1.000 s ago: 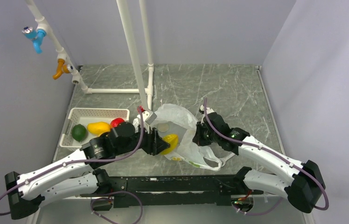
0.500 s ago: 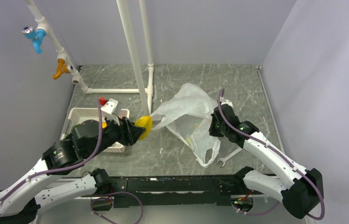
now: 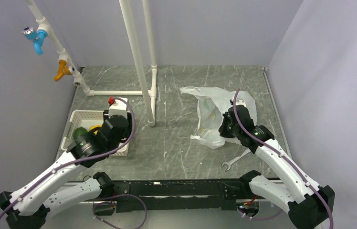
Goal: Take the fake fruits out of the plastic bag
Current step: Place the plastic bag at the center of the board, then reset both arms
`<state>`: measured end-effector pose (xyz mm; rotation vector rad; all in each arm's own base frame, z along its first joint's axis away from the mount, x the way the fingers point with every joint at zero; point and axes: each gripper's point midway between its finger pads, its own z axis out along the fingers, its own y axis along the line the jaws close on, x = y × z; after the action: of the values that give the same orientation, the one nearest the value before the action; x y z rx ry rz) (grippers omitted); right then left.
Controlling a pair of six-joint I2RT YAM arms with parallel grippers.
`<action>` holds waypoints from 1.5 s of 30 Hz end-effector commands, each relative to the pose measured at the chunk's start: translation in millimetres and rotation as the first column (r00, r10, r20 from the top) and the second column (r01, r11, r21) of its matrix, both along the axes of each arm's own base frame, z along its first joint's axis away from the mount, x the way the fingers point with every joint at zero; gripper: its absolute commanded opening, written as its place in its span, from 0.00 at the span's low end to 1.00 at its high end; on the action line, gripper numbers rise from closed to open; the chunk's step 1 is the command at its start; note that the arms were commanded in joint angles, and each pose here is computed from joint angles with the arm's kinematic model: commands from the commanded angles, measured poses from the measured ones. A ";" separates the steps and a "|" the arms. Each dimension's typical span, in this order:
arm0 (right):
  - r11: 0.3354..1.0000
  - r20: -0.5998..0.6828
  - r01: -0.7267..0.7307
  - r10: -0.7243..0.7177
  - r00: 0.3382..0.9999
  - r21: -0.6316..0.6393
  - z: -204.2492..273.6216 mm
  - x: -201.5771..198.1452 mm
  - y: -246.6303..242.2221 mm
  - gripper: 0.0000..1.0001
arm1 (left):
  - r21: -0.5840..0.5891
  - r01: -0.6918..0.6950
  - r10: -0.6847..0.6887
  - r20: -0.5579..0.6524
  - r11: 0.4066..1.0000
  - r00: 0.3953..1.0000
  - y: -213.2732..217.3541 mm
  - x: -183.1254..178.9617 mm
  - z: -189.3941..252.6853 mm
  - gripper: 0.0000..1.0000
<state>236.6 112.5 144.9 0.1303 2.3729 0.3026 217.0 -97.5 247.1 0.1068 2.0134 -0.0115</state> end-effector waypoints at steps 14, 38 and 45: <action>0.994 0.073 -0.090 0.085 0.994 0.068 20.8 -2.5 14.1 0.00 | -0.001 -0.420 0.417 -0.107 0.908 0.903 90.8 41.2 -62.5 0.99; 0.998 0.158 -0.062 0.057 0.986 0.024 53.9 39.5 19.5 0.00 | -0.480 0.116 -0.120 0.023 0.869 0.993 3.1 -37.6 19.5 0.99; 0.998 0.211 0.022 -0.009 0.977 -0.060 88.7 79.2 12.5 0.13 | -0.549 0.254 -0.277 0.043 0.796 0.960 -26.1 -49.4 30.9 0.99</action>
<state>284.0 133.4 192.9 0.0475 2.2864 0.3132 176.5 -101.0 248.1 -0.0581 2.0099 -0.6090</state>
